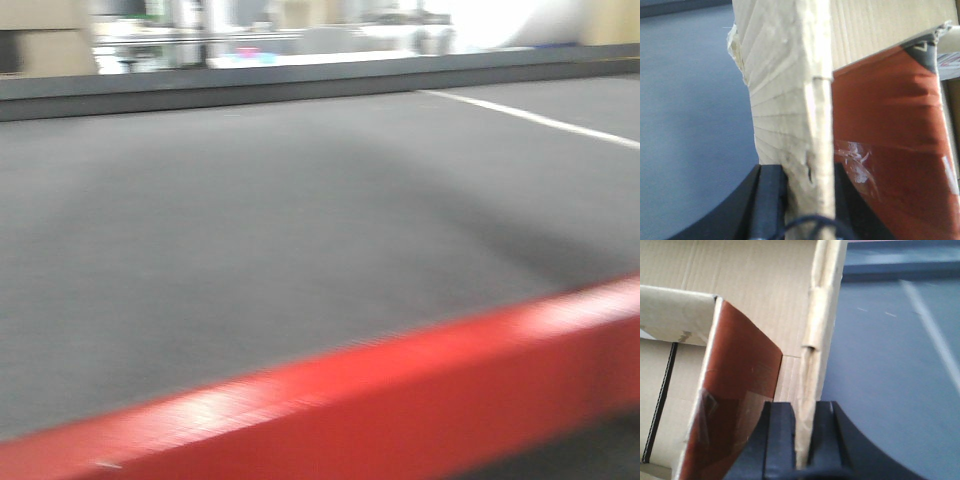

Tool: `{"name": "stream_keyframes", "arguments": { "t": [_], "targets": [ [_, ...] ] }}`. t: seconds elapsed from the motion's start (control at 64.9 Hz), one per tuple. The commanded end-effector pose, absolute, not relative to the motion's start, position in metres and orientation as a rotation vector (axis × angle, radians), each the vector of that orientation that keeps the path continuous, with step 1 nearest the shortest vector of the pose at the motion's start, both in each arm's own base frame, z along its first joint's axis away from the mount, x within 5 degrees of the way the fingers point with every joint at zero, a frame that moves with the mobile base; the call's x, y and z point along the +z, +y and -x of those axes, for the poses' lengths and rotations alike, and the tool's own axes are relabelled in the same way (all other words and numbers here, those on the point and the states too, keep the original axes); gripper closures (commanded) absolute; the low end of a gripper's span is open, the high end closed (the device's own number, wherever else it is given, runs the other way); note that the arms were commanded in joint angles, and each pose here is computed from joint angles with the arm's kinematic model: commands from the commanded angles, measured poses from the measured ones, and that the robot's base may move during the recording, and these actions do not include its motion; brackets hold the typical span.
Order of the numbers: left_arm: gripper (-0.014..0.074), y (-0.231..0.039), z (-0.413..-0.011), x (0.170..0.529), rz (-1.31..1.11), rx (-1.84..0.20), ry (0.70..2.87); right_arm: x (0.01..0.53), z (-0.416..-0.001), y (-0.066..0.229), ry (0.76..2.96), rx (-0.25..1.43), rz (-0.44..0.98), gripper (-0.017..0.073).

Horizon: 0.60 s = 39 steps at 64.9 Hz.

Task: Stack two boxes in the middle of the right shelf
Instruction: 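Drive the base past the red workbench holding the boxes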

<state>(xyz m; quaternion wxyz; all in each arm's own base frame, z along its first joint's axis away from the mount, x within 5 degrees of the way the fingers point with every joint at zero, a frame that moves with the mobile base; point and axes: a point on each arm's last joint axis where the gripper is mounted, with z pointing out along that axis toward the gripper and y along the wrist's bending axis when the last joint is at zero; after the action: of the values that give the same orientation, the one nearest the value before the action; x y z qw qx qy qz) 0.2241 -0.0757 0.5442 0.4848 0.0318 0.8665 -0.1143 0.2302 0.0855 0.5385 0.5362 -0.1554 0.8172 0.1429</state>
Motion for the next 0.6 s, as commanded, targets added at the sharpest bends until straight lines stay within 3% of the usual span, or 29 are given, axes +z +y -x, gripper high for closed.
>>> {"name": "stream_keyframes", "arguments": {
  "t": [0.0, 0.586],
  "targets": [
    [0.0705, -0.0746, -0.2157, 0.5567, -0.078, -0.323, 2.029, 0.5481, -0.2284, 0.0806, 1.871, 0.295, 0.357, 0.0711],
    [0.0705, -0.0746, -0.2157, 0.5567, -0.078, -0.323, 2.029, 0.5481, -0.2284, 0.0806, 1.871, 0.295, 0.357, 0.0711]
  ]
}}
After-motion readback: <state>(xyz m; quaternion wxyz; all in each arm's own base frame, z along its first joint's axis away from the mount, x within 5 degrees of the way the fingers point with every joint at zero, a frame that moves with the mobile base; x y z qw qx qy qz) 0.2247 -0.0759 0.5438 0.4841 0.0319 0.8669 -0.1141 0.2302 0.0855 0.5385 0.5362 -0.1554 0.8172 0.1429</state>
